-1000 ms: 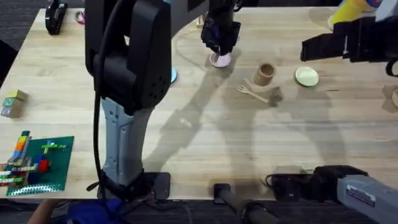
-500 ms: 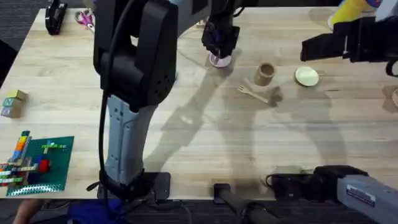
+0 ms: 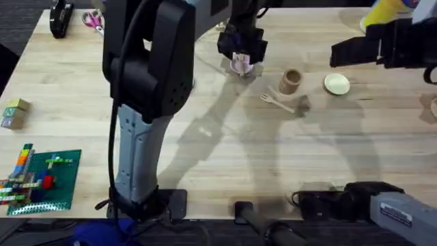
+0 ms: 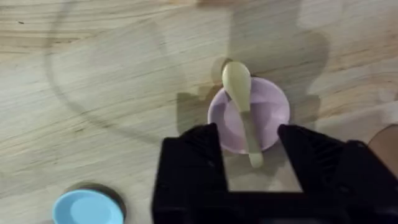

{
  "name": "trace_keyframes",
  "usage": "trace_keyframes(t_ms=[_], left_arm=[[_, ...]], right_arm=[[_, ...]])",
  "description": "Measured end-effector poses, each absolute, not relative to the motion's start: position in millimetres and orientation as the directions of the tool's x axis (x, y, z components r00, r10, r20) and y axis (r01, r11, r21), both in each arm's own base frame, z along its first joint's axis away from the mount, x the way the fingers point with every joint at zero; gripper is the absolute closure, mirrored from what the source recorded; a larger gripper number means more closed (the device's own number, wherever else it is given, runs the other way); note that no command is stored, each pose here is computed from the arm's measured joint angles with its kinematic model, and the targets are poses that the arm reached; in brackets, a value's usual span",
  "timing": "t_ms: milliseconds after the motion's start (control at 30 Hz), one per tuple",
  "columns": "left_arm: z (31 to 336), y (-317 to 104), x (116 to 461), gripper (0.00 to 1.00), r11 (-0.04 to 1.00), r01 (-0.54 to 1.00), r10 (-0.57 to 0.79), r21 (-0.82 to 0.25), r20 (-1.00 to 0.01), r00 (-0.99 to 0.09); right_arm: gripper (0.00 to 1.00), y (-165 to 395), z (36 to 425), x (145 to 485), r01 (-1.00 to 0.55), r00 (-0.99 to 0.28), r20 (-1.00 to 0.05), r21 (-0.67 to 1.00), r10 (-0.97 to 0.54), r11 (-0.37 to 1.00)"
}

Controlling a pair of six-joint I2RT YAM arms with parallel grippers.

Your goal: Pick up a utensil and set it on the pink plate, then put the other utensil in the container.

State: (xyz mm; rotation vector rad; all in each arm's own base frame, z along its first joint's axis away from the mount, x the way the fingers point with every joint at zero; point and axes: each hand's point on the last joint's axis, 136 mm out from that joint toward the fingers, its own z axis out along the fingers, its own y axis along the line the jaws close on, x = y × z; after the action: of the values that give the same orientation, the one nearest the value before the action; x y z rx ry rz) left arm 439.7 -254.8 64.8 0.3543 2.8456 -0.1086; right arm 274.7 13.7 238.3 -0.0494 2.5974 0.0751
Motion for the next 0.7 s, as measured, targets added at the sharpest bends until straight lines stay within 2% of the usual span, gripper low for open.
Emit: trace_keyframes(t_ms=[100, 233, 333, 500, 600, 700], left_arm=[[65.2, -255.7, 440.7, 0.156, 0.966, 0.254, 0.232, -0.042, -0.281, -0.931], [65.1, -255.7, 440.4, 0.037, 0.966, 0.253, 0.231, -0.044, -0.279, -0.932], [63.6, -253.0, 435.7, 0.004, 0.967, 0.253, 0.236, -0.037, -0.258, -0.937], [63.7, -246.1, 424.1, 0.005, 0.954, 0.300, 0.290, -0.013, -0.211, -0.933], [77.5, -243.3, 419.4, 0.005, 0.944, 0.330, 0.321, -0.006, -0.216, -0.922], [104.0, -240.6, 415.1, 0.005, 0.936, 0.351, 0.339, -0.007, -0.248, -0.908]], right_arm=[[0.003, 13.7, 238.3, 274.7, -0.050, -0.856, -0.517, 0.044, -0.020, 0.998], [0.003, 13.7, 238.3, 274.7, -0.050, -0.856, -0.517, 0.044, -0.020, 0.998], [0.003, 13.7, 238.3, 274.7, -0.050, -0.856, -0.517, 0.044, -0.020, 0.998], [0.003, 13.8, 238.3, 274.7, -0.050, -0.856, -0.517, 0.044, -0.020, 0.998], [0.003, 13.8, 238.3, 274.7, -0.050, -0.856, -0.517, 0.044, -0.020, 0.998], [0.003, 13.7, 238.3, 274.7, -0.050, -0.856, -0.517, 0.044, -0.020, 0.998]])
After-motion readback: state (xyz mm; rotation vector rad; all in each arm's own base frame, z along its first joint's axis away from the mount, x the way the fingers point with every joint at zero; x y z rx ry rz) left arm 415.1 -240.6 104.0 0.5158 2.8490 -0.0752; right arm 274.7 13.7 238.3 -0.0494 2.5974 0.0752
